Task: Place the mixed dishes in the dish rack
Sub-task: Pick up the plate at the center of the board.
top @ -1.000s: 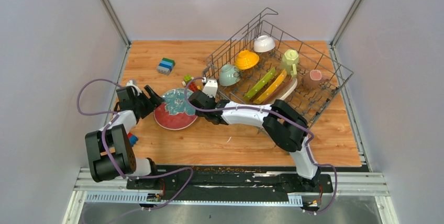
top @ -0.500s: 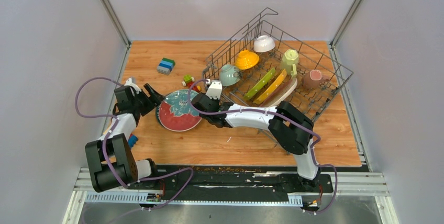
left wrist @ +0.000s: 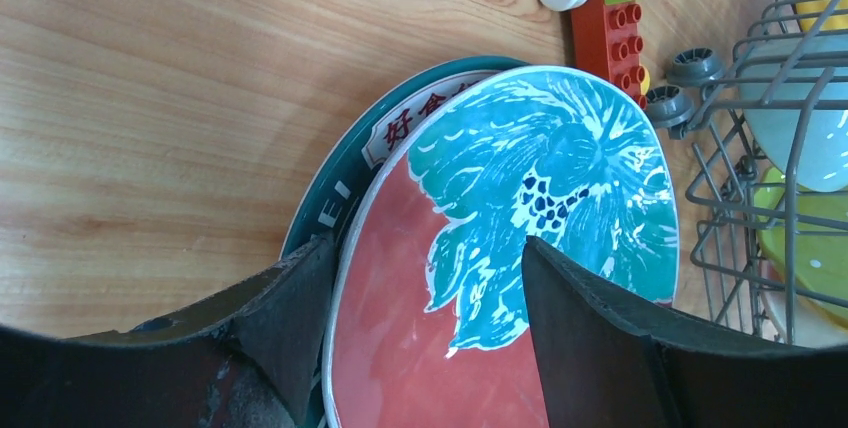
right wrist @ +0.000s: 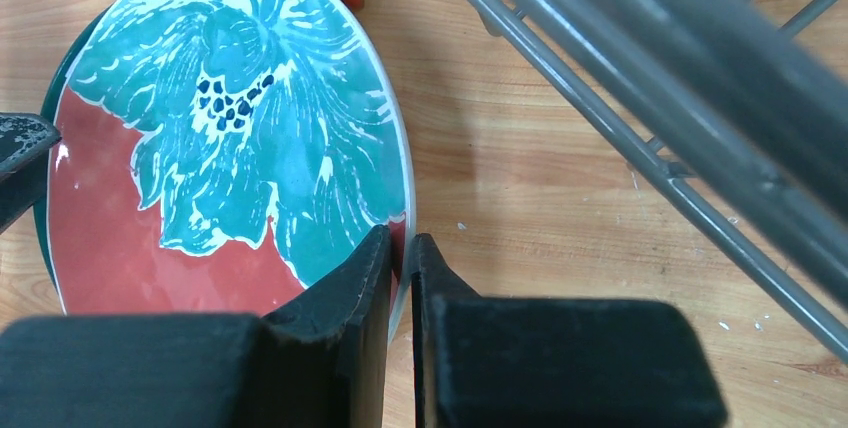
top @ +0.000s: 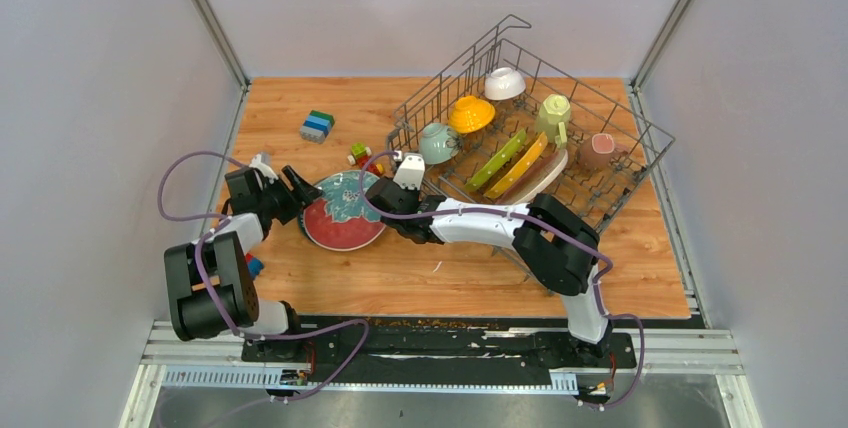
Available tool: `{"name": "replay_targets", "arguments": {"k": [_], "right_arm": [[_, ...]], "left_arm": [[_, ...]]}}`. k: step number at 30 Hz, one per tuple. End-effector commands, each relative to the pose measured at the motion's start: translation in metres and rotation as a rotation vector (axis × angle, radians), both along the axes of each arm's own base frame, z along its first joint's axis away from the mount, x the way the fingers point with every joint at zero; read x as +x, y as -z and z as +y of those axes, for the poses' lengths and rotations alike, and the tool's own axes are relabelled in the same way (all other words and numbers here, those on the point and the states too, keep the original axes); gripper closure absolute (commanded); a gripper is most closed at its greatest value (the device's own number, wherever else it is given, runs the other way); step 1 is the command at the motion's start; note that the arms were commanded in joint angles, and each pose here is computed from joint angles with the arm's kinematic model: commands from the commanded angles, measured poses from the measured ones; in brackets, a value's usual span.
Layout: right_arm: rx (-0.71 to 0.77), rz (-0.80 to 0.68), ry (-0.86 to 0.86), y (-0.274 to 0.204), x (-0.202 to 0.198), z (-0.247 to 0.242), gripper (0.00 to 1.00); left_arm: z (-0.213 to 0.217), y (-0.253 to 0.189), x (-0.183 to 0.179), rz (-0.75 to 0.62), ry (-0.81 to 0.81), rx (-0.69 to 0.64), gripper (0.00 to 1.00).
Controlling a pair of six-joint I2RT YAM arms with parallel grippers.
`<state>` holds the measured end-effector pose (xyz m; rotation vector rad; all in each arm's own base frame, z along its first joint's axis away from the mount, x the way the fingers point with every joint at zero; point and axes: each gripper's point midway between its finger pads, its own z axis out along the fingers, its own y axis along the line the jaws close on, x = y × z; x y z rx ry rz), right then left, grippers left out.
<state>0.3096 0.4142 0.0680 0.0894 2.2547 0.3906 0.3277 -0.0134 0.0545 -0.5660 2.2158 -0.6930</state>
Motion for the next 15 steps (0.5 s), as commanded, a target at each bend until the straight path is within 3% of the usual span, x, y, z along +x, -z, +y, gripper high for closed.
{"name": "replay_targets", "arguments": {"k": [1,11,15], "right_arm": [[0.003,-0.009,0.019,-0.008,0.002,-0.001,0.99],[0.106,0.063,0.066,0.007,-0.001,0.016,0.91],[0.151,0.073,0.086,0.007,-0.001,0.019,0.80]], "left_arm": [[-0.006,0.005,0.005,0.003,0.047,-0.009,0.28],[-0.006,0.018,0.004,0.051,0.061,0.016,0.47],[-0.003,0.019,0.003,0.064,0.057,0.032,0.50]]}}
